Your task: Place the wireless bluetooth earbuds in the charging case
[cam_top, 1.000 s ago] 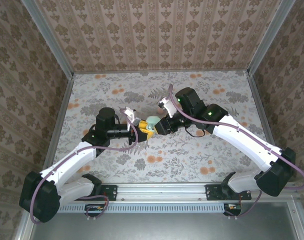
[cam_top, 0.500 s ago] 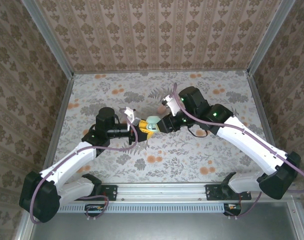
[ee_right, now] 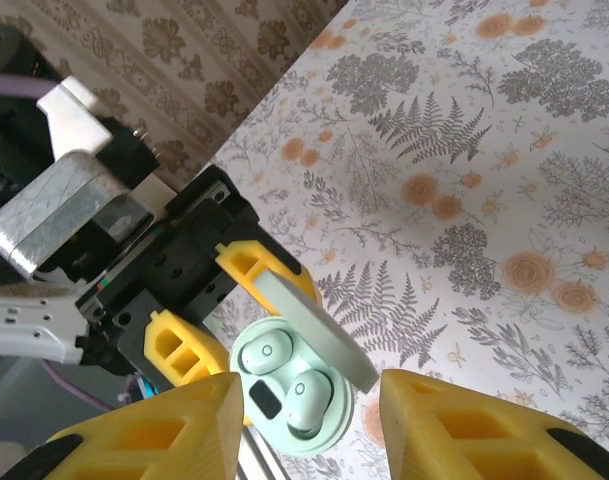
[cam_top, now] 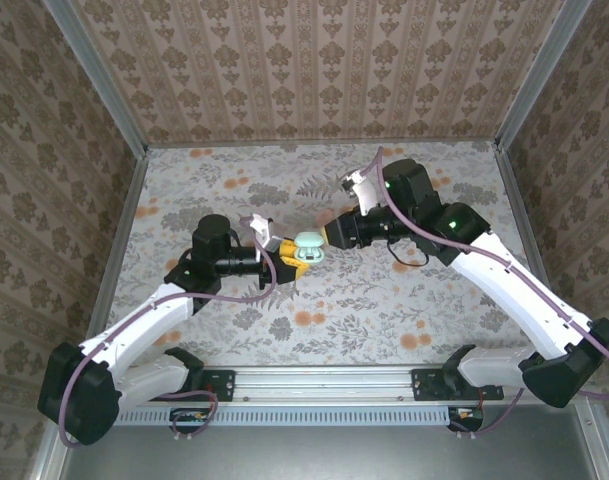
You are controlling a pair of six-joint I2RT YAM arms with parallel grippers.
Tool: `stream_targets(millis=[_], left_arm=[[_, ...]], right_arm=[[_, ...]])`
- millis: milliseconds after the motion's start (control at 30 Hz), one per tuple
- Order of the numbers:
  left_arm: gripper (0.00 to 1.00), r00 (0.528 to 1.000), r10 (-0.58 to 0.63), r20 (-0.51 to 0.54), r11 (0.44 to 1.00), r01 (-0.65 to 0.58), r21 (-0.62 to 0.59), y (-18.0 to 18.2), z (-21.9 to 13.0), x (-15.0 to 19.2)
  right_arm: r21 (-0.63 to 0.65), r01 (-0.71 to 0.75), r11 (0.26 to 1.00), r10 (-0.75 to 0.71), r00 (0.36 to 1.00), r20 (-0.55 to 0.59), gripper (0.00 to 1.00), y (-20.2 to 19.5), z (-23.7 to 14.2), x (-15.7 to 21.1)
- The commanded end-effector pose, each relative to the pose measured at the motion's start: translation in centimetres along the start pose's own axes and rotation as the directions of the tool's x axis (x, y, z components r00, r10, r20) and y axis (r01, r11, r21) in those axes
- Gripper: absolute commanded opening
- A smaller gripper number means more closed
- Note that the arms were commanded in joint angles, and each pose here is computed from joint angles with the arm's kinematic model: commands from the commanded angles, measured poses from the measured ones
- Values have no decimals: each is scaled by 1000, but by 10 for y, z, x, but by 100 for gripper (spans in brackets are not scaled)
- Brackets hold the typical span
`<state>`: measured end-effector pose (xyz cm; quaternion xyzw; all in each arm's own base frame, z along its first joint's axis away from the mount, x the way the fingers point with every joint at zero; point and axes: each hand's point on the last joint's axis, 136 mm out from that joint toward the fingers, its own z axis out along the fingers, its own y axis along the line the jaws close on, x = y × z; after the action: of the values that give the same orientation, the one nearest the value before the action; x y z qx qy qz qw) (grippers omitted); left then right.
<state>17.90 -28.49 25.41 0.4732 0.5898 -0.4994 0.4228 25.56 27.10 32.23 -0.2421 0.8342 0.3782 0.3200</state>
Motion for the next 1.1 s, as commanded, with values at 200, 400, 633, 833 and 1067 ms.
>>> stream_targets(millis=[200,400,633,833,1067], left_arm=[[16,994,83,65,995,-86,43,-14,-2,-30],[16,996,75,57,997,-76,12,-10,-3,-31],[16,996,60,61,998,-59,-13,-2,-3,-30],[16,996,51,75,999,-50,-13,-1,-2,-33],[16,993,63,97,998,-60,-31,-3,-6,-37]], right_arm=[[-174,-120,977,116,993,-31,28,20,21,-22],[-253,-170,952,146,983,-114,24,33,21,-7],[-262,-180,948,152,981,-122,24,39,-1,16],[-286,-217,933,231,973,17,28,33,-22,1],[-266,-390,881,403,915,-8,53,14,-2,4]])
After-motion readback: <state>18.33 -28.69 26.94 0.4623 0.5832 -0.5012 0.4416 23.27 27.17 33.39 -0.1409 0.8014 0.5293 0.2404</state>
